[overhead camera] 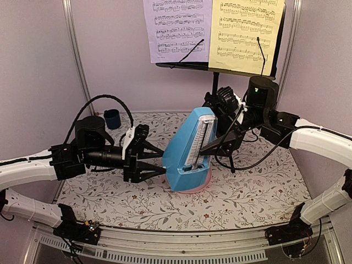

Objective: Set up the instrument practice props

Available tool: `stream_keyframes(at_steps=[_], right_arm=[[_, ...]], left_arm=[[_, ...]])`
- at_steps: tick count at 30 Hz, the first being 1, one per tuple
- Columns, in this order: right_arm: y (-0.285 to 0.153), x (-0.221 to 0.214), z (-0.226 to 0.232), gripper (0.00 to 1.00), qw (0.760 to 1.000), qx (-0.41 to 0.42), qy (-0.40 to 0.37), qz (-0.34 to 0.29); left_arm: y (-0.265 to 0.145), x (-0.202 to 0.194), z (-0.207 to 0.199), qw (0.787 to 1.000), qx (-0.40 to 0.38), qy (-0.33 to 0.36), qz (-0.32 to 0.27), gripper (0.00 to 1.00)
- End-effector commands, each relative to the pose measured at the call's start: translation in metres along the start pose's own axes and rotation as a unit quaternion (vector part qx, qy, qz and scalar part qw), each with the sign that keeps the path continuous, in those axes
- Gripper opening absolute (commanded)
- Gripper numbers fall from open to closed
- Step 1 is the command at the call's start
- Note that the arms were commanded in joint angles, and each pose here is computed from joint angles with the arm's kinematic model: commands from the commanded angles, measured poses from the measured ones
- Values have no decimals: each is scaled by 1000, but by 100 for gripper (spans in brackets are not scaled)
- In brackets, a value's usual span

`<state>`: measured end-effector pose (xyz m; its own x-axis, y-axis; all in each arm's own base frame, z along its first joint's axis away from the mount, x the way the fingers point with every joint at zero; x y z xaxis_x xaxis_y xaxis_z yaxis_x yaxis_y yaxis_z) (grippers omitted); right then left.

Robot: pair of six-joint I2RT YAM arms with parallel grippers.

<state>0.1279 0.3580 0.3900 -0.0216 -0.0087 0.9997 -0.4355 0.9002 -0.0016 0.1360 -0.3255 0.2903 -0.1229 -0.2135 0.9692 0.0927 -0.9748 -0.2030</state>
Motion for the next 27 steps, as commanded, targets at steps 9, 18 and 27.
stream_keyframes(at_steps=[9,18,27], right_arm=[[-4,31,10,31,998,-12,-58,-27],[4,-2,-57,32,990,-141,16,-15],[48,-51,-138,32,965,-254,65,-7]], left_arm=[[-2,6,0,1000,6,-4,-5,71],[-67,19,73,968,235,-66,-52,99],[-136,-5,136,875,446,-186,-29,99]])
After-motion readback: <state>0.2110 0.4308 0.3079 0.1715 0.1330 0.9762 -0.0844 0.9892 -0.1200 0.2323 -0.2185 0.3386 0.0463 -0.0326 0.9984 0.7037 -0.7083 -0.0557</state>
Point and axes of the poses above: each gripper's point midway between its finger pads, its own y axis out along the fingers, its own z axis along the line the jaws close on, x = y × z, the point moved 2 cm from there along -y, back along the fingers, and after that the axes turned 8 degrees about y, right-handed, at the moved point
